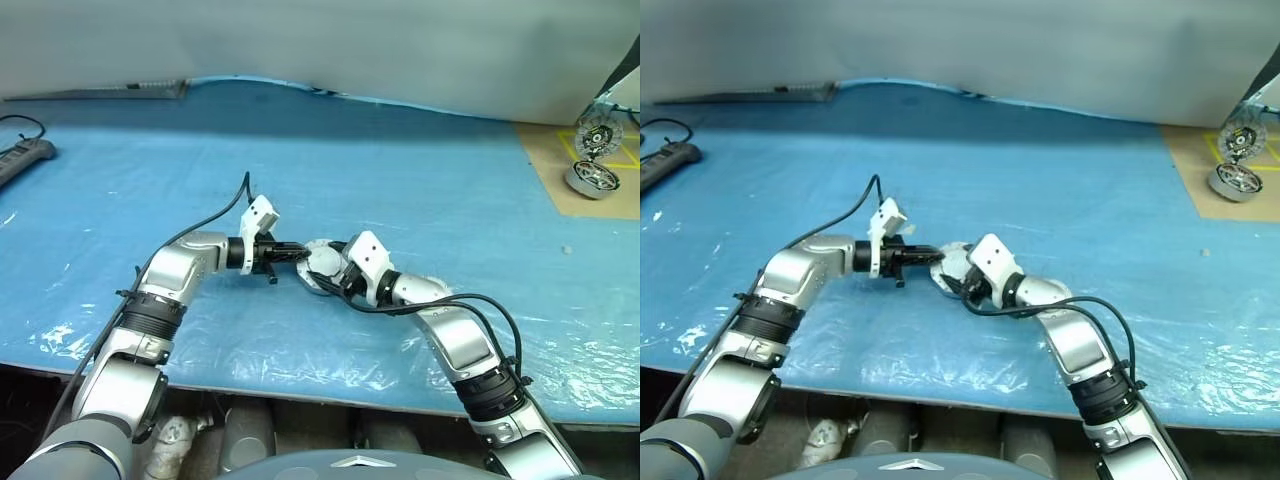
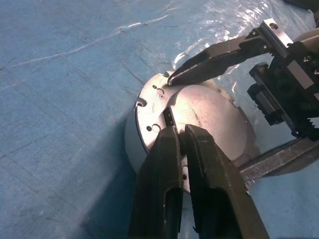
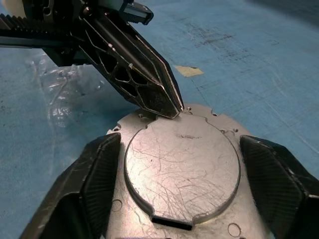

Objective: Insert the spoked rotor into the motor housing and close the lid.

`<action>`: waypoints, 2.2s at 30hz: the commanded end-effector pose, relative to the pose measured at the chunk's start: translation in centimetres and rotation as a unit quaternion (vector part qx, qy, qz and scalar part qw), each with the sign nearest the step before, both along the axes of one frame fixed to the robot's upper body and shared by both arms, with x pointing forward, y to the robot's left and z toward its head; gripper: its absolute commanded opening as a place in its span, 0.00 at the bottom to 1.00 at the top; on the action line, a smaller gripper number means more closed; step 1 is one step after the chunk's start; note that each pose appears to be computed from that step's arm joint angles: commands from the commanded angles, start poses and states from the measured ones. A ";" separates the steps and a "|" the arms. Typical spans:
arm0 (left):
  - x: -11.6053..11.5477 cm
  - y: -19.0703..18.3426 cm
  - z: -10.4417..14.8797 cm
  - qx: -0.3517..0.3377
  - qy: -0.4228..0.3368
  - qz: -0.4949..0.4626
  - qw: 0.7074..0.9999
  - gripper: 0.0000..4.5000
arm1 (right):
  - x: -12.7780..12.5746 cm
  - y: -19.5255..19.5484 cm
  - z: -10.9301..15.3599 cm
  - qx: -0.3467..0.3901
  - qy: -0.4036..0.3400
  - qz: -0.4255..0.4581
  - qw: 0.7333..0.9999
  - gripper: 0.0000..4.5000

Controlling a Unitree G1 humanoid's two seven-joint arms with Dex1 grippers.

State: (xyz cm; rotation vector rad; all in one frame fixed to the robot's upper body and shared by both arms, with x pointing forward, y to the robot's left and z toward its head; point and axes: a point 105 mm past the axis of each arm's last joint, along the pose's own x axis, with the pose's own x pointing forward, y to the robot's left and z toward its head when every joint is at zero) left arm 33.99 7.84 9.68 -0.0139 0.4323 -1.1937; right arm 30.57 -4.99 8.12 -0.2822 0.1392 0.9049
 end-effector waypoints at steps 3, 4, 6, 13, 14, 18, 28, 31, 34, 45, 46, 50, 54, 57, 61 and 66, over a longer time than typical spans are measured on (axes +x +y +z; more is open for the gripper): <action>-0.9 -0.3 -2.5 0.036 0.031 -0.016 0.999 0.06 | -0.9 -1.8 -0.7 0.027 0.041 -0.023 0.999 1.00; -0.9 -0.3 -2.5 0.036 0.030 -0.017 0.999 0.06 | -1.1 -2.1 -0.4 0.040 0.042 -0.025 0.998 1.00; -0.8 -0.4 -2.5 0.035 0.028 -0.018 0.999 0.06 | -1.5 -2.9 0.5 0.075 0.048 -0.033 0.995 1.00; -0.6 -0.8 -2.1 0.031 0.016 -0.024 0.999 0.06 | -1.5 -6.7 2.1 0.232 0.135 -0.115 0.956 1.00; -0.6 -0.9 -2.1 0.031 0.014 -0.026 0.999 0.06 | -1.3 -7.3 1.9 0.244 0.151 -0.134 0.949 1.00; -0.5 -1.1 -2.1 0.030 0.012 -0.031 0.999 0.06 | -0.8 -8.0 0.5 0.269 0.221 -0.180 0.920 1.00; -0.6 -1.1 -2.2 0.030 0.012 -0.030 0.999 0.06 | -1.9 -5.1 -0.4 0.332 0.365 -0.147 0.857 1.00; -0.6 -1.2 -2.3 0.029 0.013 -0.030 0.999 0.06 | -2.1 -4.5 -0.7 0.350 0.401 -0.139 0.835 1.00; -0.6 -1.3 -2.3 0.028 0.013 -0.030 0.999 0.06 | -1.9 -4.3 -1.0 0.380 0.431 -0.143 0.806 1.00; -0.5 -1.4 -2.4 0.025 0.014 -0.028 0.999 0.06 | -3.3 -4.3 -2.3 0.437 0.516 -0.119 0.727 0.43; -0.5 -1.4 -2.4 0.025 0.014 -0.028 0.999 0.06 | -3.5 -4.3 -2.5 0.436 0.520 -0.119 0.724 0.38; -0.4 -1.4 -2.4 0.023 0.017 -0.027 0.999 0.06 | -3.9 -4.3 -2.7 0.428 0.527 -0.119 0.725 0.25; -0.2 -1.6 -2.2 0.020 0.016 -0.027 0.999 0.06 | -3.8 -4.3 -2.8 0.424 0.527 -0.123 0.726 0.25; 0.0 -1.8 -2.0 0.014 0.015 -0.026 0.999 0.06 | -3.8 -4.2 -2.8 0.425 0.526 -0.125 0.726 0.25; 0.5 -1.7 -0.8 -0.023 0.028 -0.005 0.999 0.06 | -3.7 -4.1 -2.5 0.438 0.521 -0.124 0.723 0.25; 1.7 -0.5 0.4 -0.072 0.056 0.057 0.994 0.28 | -3.3 -4.2 -1.5 0.467 0.505 -0.121 0.716 0.25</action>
